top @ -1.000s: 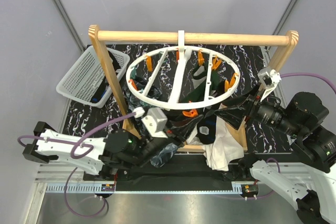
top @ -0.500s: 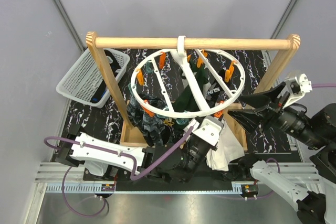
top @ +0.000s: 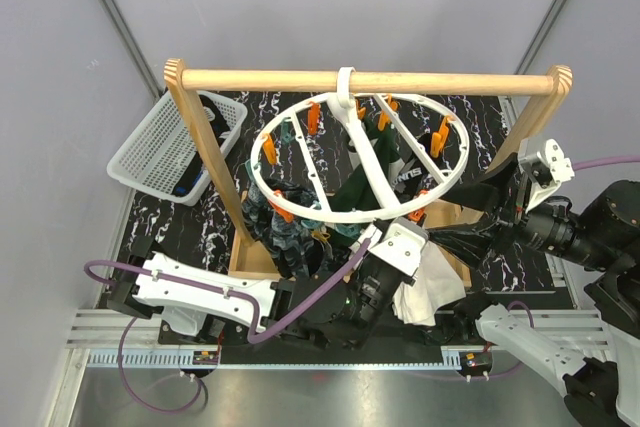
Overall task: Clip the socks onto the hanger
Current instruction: Open the clamp at the hanger.
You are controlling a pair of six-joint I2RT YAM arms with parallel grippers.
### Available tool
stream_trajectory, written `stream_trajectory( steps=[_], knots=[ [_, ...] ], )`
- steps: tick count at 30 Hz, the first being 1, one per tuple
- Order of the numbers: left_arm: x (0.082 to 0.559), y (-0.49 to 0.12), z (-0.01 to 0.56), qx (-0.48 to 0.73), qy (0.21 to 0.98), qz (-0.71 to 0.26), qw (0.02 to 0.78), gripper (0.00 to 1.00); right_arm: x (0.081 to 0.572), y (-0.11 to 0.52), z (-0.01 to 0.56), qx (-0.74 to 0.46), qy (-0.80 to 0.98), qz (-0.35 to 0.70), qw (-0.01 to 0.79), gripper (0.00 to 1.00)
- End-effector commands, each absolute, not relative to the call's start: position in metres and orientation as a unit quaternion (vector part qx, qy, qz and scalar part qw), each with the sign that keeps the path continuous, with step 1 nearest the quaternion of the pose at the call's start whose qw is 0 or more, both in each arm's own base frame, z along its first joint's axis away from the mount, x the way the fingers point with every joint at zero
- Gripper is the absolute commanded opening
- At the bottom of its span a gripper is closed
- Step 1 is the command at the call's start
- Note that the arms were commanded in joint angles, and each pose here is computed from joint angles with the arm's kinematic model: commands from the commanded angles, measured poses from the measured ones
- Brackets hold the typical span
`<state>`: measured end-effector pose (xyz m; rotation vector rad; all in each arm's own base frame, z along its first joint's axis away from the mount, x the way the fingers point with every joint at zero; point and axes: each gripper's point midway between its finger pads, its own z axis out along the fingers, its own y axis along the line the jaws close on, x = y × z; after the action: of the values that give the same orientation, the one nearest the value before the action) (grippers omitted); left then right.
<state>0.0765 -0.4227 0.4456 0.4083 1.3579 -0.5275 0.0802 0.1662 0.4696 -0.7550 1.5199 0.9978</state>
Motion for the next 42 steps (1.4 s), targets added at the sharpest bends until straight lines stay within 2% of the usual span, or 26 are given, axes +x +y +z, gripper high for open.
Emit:
stream_trajectory(
  steps=[1,6,10,14,33,36,42],
  knots=[
    [0.068,-0.432,0.461,0.192,0.605,-0.261,0.727,0.00,0.075,0.177,0.480,-0.348,0.623,0.443,0.542,0.81],
    [0.065,-0.440,0.458,0.197,0.606,-0.263,0.725,0.00,0.073,0.168,0.497,-0.328,0.603,0.440,0.578,0.83],
    [0.064,-0.442,0.458,0.198,0.605,-0.266,0.724,0.00,0.072,0.166,0.503,-0.321,0.608,0.440,0.578,0.82],
    [0.065,-0.441,0.455,0.198,0.607,-0.261,0.724,0.00,0.080,0.150,0.509,-0.282,0.619,0.407,0.610,0.82],
    [0.059,-0.459,0.460,0.211,0.602,-0.269,0.722,0.00,0.077,0.180,0.487,-0.335,0.629,0.456,0.533,0.79],
    [0.058,-0.461,0.460,0.211,0.602,-0.270,0.721,0.00,0.083,0.180,0.483,-0.330,0.636,0.448,0.535,0.77],
    [0.058,-0.465,0.457,0.215,0.604,-0.265,0.720,0.00,0.087,0.180,0.480,-0.325,0.640,0.445,0.536,0.65]
  ],
)
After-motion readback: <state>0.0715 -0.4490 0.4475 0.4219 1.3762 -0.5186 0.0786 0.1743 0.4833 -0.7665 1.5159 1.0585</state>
